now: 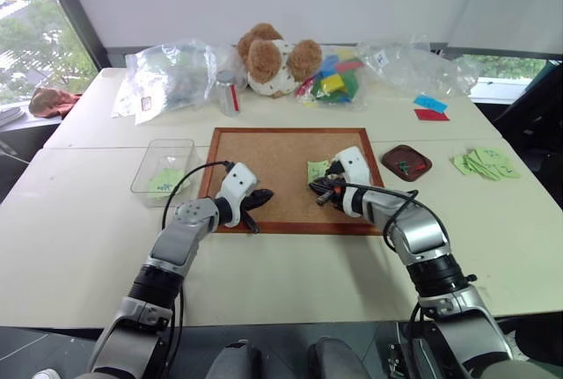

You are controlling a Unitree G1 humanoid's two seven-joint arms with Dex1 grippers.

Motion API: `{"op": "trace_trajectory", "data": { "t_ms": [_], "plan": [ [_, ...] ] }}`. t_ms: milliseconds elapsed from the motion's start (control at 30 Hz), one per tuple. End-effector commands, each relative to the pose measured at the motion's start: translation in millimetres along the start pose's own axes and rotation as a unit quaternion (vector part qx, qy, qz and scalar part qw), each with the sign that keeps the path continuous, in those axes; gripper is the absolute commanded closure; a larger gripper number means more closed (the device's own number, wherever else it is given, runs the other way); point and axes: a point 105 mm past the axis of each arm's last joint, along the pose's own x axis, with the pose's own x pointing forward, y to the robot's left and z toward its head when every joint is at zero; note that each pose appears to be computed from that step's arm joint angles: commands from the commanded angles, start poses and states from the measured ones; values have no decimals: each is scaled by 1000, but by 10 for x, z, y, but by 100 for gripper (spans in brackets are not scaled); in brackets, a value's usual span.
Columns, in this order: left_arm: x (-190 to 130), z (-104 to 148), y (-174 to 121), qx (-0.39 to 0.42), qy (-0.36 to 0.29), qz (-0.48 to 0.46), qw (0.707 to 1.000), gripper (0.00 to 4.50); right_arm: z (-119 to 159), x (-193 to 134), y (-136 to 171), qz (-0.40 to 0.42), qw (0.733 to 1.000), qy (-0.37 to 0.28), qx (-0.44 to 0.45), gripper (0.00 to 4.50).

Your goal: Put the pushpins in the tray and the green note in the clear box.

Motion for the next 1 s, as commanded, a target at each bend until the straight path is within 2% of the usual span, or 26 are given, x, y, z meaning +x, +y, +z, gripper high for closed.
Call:
{"op": "trace_trajectory", "data": {
  "t_ms": [33,133,367,533,633,733,833,900,1000],
  "plan": [
    [-20,-340,-62,-27,56,-4,998,450,187,-35,-34,-7,1000,-28,-12,445],
    [-22,-351,-67,-28,58,-5,998,450,247,-57,-24,-5,999,-33,-16,445],
    [-10,-396,-87,-32,65,-6,997,450,632,-224,-65,-13,997,-70,-42,445],
    [4,-393,-95,-33,64,-7,997,450,758,-336,-46,-12,995,-79,-56,445],
    [10,-342,-69,-40,54,-4,998,450,793,-406,-28,-10,995,-80,-64,445],
    [9,-152,-24,-65,23,-6,998,450,821,-499,1,-3,994,-80,-76,445],
    [-15,227,74,-101,-32,-10,994,372,851,-613,22,1,993,-78,-94,450],
    [-36,491,154,-134,-69,-12,988,289,879,-683,45,4,991,-77,-106,450],
    [-53,817,247,-195,-117,-18,974,138,921,-762,80,9,990,-77,-121,450]
  ]
}}
